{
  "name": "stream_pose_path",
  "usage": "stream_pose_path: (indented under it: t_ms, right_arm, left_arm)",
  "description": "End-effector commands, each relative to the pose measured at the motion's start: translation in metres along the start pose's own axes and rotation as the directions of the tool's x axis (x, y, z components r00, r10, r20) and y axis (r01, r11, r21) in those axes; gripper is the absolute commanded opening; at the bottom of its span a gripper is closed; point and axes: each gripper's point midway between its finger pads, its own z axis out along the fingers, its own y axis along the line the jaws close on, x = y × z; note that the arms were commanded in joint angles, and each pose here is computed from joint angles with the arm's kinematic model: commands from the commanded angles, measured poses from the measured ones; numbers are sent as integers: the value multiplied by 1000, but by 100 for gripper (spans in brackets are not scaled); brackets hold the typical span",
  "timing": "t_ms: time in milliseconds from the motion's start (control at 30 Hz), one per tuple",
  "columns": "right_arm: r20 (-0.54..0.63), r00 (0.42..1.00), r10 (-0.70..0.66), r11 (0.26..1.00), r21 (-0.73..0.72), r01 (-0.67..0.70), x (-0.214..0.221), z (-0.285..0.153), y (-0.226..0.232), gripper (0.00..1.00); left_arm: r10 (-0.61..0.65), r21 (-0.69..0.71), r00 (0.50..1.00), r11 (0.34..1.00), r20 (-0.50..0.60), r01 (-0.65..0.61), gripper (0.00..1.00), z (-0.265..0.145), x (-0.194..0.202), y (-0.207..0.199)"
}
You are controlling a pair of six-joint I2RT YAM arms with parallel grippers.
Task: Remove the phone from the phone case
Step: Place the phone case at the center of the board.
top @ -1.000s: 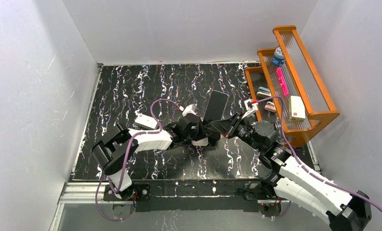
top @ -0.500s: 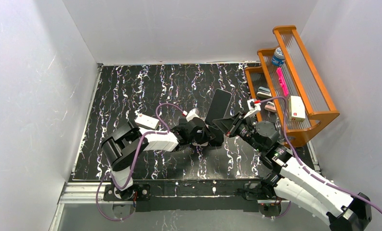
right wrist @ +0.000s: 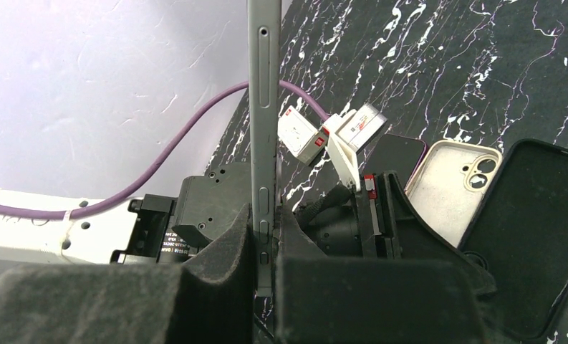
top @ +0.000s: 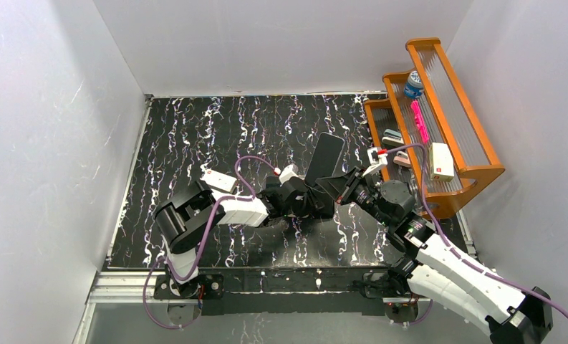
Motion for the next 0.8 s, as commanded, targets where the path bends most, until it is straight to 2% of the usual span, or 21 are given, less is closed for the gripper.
stream_pose_path:
  t_ms: [0,133,500,767]
  right_arm:
    - [84,996,-16,996,-82,23,-26,-5,27,1]
    - [84,996,-17,996,-84,24,-27,-5,28,1]
    - [89,996,-16,996,-82,24,-29,-7,29,1]
    - [67,998,-13,998,-58,17,-24,-4,24,1]
  left_arm:
    - [-2,53,999,999,42,0,32,-11,-10,-20]
    - [13,54,998,998,58,-16,47,-20,-16,-24]
    - [41,89,998,995,56,-46,77,-52,-16,-32]
    - [106,-15,988,994,109,-105,94,-81,-29,6]
